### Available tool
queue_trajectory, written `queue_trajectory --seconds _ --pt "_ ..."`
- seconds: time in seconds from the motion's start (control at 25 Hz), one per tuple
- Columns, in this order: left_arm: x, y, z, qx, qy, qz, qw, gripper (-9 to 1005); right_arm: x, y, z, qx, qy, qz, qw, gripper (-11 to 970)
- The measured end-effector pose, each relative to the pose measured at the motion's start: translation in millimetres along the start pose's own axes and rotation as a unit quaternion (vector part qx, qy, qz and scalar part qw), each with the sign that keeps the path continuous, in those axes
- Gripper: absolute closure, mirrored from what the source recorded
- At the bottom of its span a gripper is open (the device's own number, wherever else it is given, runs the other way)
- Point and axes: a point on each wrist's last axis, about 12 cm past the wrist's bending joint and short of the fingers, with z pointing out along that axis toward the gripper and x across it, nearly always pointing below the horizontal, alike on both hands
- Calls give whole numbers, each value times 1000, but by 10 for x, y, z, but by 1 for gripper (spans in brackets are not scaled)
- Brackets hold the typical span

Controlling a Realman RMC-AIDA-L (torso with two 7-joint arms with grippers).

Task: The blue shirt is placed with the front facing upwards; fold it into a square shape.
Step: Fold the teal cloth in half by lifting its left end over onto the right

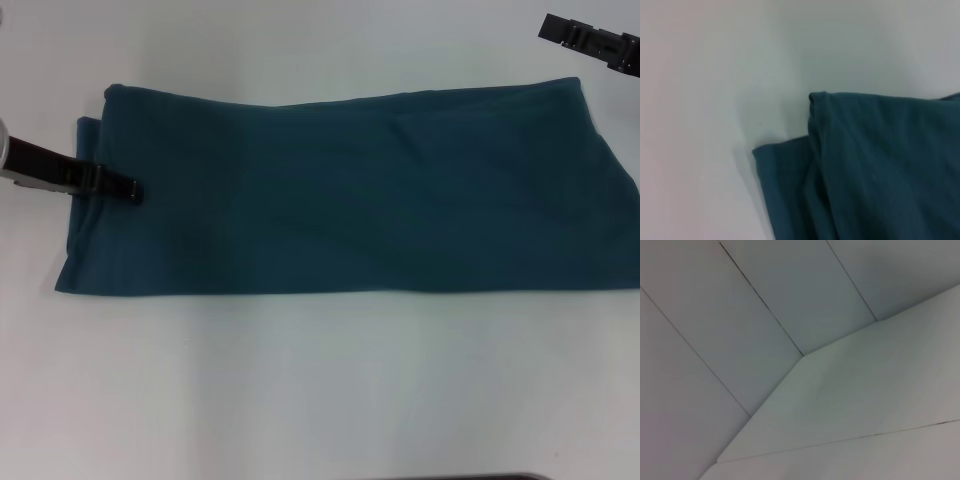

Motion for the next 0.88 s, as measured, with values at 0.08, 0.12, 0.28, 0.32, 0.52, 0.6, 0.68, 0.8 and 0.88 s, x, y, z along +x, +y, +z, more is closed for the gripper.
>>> queue_trajectory --seconds 0.08,0.12,0.28,0.32,0.52,0.6,0.68,0.8,0.88 --pt "-11 -9 0 1 0 1 1000 199 -3 -2 -3 0 0 0 1000 248" --pt "-16 -14 0 1 1 2 1000 199 -4 -3 -4 0 0 0 1000 248" --pt "-36 -30 -10 3 1 5 1000 200 -4 -2 -4 0 0 0 1000 248" --pt "-48 -40 -11 4 1 7 1000 200 -4 -1 -4 0 0 0 1000 248" --pt "-60 -104 15 7 12 21 1000 200 -7 -3 -7 0 0 0 1000 249" --pt "-69 -142 17 9 15 28 999 200 -8 -4 -8 0 0 0 1000 249" --pt "-86 -173 15 10 16 34 999 201 -8 -4 -8 0 0 0 1000 249" --pt "-110 -203 7 12 16 40 999 201 -8 -4 -8 0 0 0 1000 249" --pt "-121 -214 -4 13 17 42 999 201 -9 -5 -9 1 -1 0 1000 249"
